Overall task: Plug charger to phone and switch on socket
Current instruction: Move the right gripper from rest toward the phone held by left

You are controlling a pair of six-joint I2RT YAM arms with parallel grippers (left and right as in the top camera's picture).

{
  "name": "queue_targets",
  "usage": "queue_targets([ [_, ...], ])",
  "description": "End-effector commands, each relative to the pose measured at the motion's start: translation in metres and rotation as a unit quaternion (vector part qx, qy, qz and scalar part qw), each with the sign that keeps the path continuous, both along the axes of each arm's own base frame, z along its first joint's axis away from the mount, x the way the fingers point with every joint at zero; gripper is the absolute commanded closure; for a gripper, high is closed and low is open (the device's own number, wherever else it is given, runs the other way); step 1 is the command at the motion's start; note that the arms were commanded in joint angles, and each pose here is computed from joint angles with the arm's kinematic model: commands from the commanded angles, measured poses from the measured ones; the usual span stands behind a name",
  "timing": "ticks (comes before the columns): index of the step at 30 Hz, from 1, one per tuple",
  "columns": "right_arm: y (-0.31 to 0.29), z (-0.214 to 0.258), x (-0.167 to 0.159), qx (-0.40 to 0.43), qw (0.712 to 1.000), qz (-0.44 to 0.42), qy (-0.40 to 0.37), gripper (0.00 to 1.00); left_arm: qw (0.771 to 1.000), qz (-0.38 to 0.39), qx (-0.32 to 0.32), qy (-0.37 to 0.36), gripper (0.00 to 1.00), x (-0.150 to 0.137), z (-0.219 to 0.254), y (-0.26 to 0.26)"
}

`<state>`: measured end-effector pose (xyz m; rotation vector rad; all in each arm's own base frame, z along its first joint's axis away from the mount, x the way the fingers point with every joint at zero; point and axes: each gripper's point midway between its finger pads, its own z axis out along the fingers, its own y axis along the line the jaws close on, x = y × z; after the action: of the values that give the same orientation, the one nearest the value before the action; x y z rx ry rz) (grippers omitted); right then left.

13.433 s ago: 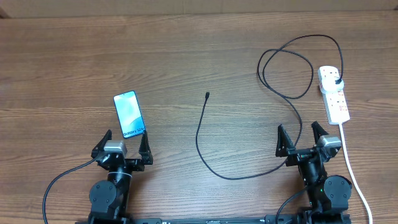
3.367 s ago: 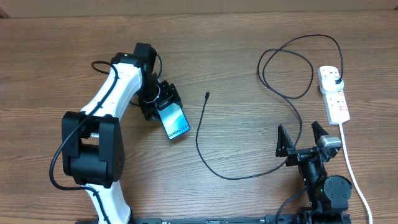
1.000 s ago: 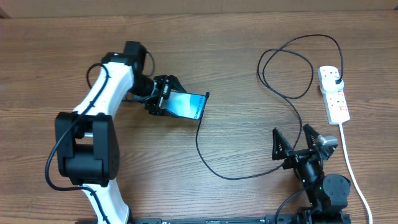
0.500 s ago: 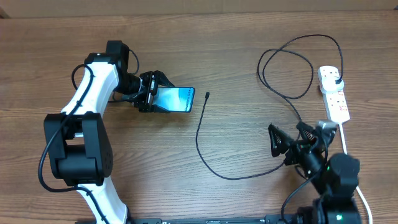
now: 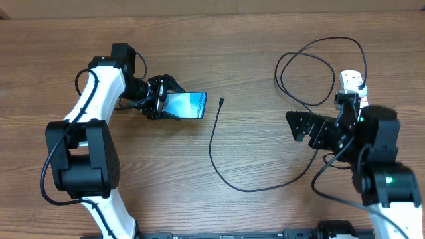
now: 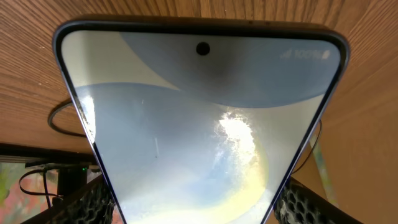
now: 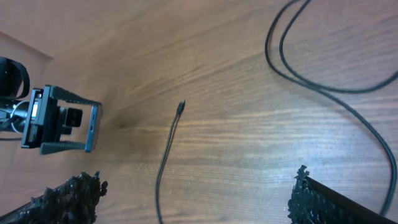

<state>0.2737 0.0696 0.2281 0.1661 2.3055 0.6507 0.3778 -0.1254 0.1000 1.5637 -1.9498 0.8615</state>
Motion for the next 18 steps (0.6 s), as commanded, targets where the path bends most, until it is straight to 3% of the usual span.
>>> queue_targets([
  [1, 0.002, 0.019, 0.005, 0.007, 1.000, 0.007, 0.003, 0.00, 1.000, 0.002, -0.020, -0.013, 0.32, 0.007, 0.011, -0.002],
  [5, 0.002, 0.014, 0.007, 0.008, 1.000, 0.006, 0.022, 0.00, 1.000, 0.002, -0.021, -0.013, 0.31, 0.008, 0.011, -0.002],
  [8, 0.008, 0.015, 0.012, 0.052, 0.998, -0.010, 0.041, 0.00, 1.000, 0.002, -0.021, -0.013, 0.31, 0.007, 0.011, -0.003],
  [18, 0.053, 0.012, 0.039, 0.126, 0.989, 0.047, 0.057, 0.05, 0.999, 0.000, -0.030, -0.013, 0.31, 0.007, 0.014, -0.006],
])
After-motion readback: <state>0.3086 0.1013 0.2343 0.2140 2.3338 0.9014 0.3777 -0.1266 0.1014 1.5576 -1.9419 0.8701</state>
